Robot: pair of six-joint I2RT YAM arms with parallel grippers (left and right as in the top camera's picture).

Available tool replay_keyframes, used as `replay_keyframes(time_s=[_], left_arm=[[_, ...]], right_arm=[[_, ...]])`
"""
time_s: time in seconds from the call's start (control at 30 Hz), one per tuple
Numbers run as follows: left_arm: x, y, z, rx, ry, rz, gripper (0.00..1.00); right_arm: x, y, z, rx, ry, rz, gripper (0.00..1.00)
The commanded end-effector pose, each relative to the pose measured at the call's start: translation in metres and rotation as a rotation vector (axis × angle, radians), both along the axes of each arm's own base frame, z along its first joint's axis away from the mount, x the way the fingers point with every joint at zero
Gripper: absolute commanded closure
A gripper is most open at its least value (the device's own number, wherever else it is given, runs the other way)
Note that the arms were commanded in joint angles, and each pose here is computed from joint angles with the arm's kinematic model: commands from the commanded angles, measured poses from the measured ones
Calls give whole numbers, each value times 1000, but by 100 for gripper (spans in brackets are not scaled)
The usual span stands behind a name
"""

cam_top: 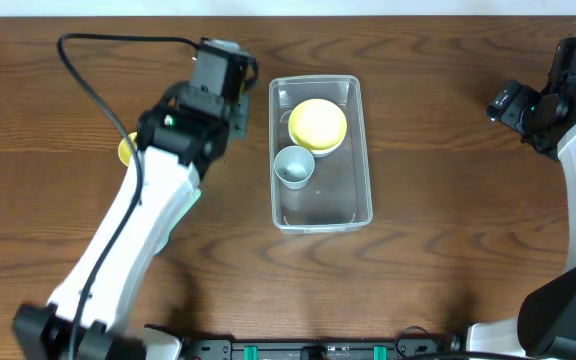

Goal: Pack container
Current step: 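Release grey-blue cup and move left gripper to the white cup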

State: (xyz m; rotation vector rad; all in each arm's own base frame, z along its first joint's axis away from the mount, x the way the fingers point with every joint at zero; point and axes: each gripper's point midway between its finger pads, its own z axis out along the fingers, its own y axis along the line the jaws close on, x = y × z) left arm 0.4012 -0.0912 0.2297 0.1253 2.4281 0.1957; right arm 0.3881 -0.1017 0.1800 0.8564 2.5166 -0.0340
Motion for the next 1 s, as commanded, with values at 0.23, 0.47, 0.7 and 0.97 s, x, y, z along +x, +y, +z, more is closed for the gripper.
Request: replay_keyframes(time_s=[0.23, 0.47, 0.7, 0.97], left_arm=[[17, 4, -77, 41, 188, -4, 51], [17, 9, -117, 66, 286, 19, 51], [16, 22, -151, 66, 380, 58, 51], [14, 26, -172, 45, 434, 75, 64]], right_arm=[[0, -1, -2, -1, 6, -5, 1], [0, -1, -2, -1, 6, -5, 1], [0, -1, -2, -1, 6, -5, 1], [0, -2, -2, -1, 7, -5, 1]])
